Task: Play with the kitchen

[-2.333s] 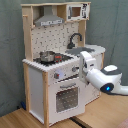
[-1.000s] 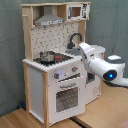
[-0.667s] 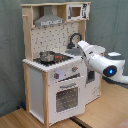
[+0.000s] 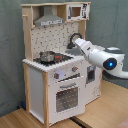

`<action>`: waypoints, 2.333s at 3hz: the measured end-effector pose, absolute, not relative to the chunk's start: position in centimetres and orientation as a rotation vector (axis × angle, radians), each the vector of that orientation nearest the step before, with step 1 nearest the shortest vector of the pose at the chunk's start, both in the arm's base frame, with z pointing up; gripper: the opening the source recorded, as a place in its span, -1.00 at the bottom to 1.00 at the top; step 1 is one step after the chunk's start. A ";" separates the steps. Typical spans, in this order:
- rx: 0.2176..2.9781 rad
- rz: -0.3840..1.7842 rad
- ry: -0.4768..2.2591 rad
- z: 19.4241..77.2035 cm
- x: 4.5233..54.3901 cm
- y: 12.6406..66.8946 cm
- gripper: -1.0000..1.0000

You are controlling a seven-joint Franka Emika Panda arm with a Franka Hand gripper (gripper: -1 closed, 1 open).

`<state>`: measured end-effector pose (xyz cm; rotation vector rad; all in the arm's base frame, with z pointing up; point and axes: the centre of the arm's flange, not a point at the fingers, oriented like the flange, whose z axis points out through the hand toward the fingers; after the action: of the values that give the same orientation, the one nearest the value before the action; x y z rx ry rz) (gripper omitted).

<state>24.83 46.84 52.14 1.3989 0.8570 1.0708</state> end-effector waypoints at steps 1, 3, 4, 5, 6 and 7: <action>1.382 0.995 0.929 53.3 25.2 46.7 1.00; 1.351 0.835 1.077 55.4 25.7 46.6 1.00; 1.342 0.756 1.152 56.0 25.9 46.6 1.00; 1.338 0.675 1.226 56.3 26.1 46.4 1.00; 1.336 0.599 1.305 56.4 26.2 46.2 1.00; 1.337 0.530 1.386 56.4 26.2 46.0 1.00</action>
<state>26.23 46.04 56.36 1.3370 1.3863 0.5298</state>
